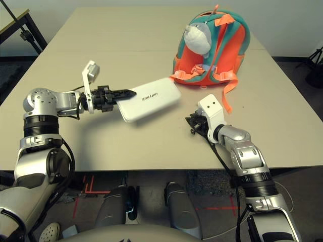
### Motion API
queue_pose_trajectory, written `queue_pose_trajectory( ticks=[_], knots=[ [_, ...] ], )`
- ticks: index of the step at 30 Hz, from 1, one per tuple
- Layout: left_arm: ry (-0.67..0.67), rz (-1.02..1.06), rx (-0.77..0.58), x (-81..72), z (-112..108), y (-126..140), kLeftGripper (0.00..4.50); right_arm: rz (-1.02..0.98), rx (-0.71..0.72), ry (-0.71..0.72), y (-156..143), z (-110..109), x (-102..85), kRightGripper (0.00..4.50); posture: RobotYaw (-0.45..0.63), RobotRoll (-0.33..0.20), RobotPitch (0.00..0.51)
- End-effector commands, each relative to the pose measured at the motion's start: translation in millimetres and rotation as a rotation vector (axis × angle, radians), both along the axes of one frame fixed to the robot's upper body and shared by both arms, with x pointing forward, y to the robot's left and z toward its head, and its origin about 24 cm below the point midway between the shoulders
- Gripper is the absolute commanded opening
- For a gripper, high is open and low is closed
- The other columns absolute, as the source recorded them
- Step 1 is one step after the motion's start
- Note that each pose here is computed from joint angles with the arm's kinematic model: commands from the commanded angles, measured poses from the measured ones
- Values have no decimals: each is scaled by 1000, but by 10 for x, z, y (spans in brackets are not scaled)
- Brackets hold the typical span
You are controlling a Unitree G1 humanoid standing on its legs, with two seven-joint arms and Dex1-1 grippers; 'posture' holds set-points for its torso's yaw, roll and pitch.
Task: Put the pencil case into the backpack and zip it.
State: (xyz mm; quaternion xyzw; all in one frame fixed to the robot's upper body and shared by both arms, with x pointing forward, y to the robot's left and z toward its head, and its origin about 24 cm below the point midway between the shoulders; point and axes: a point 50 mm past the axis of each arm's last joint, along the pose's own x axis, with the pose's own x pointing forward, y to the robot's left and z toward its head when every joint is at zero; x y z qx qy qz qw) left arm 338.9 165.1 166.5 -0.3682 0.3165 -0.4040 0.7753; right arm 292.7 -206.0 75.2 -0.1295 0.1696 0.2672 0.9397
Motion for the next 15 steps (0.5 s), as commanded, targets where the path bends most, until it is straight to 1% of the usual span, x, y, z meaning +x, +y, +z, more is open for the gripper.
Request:
queue_pose_trajectory(
  ticks=[1,3,4,11,15],
  knots=[
    [-21,7,-3,19,58,-2,1018,-39,-34,70,-63,-167,-26,3539,-214,0,131],
    [-23,9,3,20,57,-2,1018,-41,-35,65,-61,-166,-18,4257,-214,0,131],
    [-23,10,5,20,55,-1,1018,-42,-35,64,-61,-165,-16,4500,-214,0,131],
    [-17,22,18,32,33,-7,1018,-46,-35,56,-74,-152,-11,4500,-215,0,131],
    [-14,30,38,31,10,4,1018,-45,8,42,-71,-69,-4,4500,-215,0,131]
  ],
)
